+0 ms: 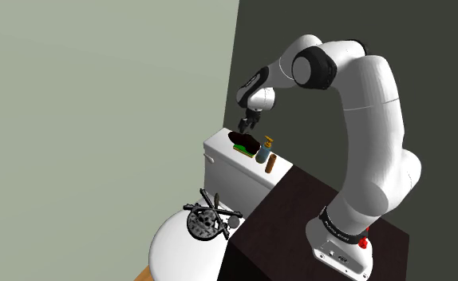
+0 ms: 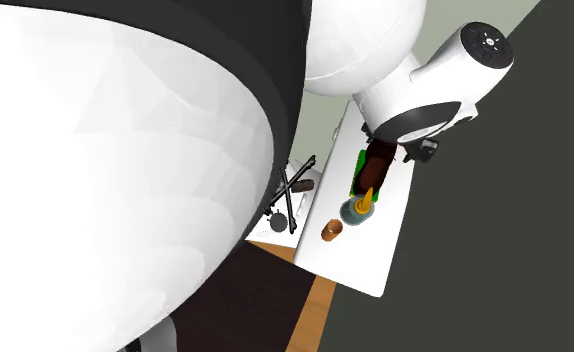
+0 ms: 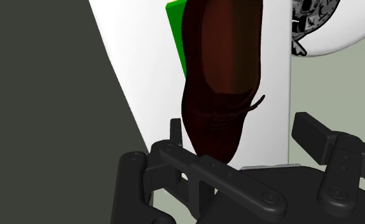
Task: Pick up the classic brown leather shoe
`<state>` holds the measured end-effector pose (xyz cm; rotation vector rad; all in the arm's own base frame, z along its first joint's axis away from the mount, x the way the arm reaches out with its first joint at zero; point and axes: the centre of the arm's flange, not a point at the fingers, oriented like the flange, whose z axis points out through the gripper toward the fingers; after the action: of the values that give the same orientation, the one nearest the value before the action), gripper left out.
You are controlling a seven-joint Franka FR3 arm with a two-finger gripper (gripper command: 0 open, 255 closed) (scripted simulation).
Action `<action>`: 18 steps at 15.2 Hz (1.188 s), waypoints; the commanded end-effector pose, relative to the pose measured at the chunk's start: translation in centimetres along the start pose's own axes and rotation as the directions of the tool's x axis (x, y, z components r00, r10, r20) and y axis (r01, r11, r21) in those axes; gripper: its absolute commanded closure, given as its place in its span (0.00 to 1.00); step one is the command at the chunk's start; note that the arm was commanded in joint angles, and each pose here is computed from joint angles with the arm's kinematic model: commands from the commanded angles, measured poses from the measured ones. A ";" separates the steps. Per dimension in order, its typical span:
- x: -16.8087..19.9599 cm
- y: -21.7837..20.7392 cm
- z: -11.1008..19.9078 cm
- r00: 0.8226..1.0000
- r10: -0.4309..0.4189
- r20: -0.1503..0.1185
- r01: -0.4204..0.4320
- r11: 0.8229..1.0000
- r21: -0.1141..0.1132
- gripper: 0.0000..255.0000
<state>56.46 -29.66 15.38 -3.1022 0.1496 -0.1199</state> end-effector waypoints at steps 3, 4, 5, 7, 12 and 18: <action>-0.1 0.0 2.2 1.000 0.000 -0.001 0.000 1.000 0.000 0.00; -0.2 0.0 2.8 1.000 0.000 -0.001 0.000 1.000 0.000 0.00; -0.2 0.0 3.1 1.000 0.000 -0.001 0.000 1.000 0.000 0.00; -0.2 0.1 3.1 1.000 0.000 -0.001 0.000 1.000 0.000 1.00; -0.2 0.1 3.1 1.000 0.000 -0.001 0.000 1.000 0.000 1.00; -0.1 0.0 2.0 1.000 0.000 -0.001 0.000 1.000 0.000 1.00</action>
<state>56.55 -29.53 12.90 -3.1020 0.1494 -0.1204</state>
